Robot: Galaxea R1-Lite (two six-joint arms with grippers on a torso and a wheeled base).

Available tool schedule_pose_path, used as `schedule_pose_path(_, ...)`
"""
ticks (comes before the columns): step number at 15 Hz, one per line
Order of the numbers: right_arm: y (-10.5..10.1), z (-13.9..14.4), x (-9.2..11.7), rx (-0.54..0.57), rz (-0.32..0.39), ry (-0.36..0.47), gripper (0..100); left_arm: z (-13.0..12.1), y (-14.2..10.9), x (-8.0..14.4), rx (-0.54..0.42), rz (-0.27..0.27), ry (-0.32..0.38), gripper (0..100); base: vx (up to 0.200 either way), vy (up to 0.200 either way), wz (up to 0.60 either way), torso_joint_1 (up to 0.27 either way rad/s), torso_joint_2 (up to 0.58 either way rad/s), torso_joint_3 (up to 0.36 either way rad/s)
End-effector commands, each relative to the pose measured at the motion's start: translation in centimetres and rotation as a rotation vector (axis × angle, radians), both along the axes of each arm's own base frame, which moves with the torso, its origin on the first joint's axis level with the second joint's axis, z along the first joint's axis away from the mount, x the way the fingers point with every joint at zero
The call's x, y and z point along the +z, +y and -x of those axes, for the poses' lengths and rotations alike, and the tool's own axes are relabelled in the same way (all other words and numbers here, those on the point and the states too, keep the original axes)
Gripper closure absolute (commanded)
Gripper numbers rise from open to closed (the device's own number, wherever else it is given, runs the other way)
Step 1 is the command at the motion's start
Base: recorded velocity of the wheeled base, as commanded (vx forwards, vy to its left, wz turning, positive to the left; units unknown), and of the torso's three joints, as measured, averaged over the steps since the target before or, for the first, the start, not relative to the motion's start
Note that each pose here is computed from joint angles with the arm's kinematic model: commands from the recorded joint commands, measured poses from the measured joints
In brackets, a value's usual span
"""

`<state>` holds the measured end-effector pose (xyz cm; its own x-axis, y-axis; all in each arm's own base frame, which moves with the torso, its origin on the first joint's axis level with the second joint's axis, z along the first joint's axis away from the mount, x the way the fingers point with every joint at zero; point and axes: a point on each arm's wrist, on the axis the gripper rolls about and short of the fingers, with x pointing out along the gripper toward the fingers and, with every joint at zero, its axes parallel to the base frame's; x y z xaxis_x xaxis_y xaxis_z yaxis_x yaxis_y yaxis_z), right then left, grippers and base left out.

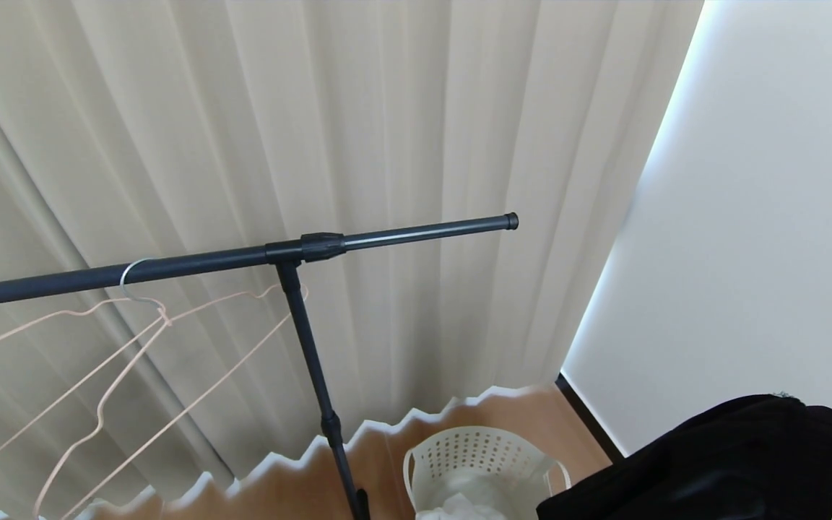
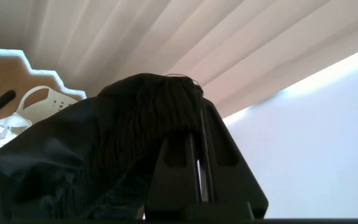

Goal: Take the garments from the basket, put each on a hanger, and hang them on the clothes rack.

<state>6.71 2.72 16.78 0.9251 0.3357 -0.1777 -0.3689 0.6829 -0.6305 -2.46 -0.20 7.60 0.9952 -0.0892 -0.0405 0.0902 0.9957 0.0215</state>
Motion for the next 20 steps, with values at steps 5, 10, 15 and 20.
schedule_pose_path(5,0.04,-0.02,-0.04,0.004,0.001,0.002,100,0.0,0.0,0.0,0.0,0.001,-0.001,0,0.0,0.0,0.24,0.059,-0.13,-0.067)
schedule_pose_path(10,0.03,-0.01,0.07,0.004,-0.002,-0.004,100,0.0,0.0,0.0,0.002,0.002,-0.001,0,0.0,0.0,0.6,0.01,-0.01,0.002)
schedule_pose_path(15,0.02,0.01,0.13,0.004,-0.003,-0.006,100,0.0,-0.01,0.0,-0.001,0.001,-0.001,0,-0.16,0.0,0.0,0.004,0.0,0.0)
schedule_pose_path(20,0.02,0.02,0.08,0.004,-0.003,-0.005,100,0.01,-0.01,-0.01,-0.001,0.001,0.001,0,0.0,0.2,0.0,-0.005,0.0,0.006)
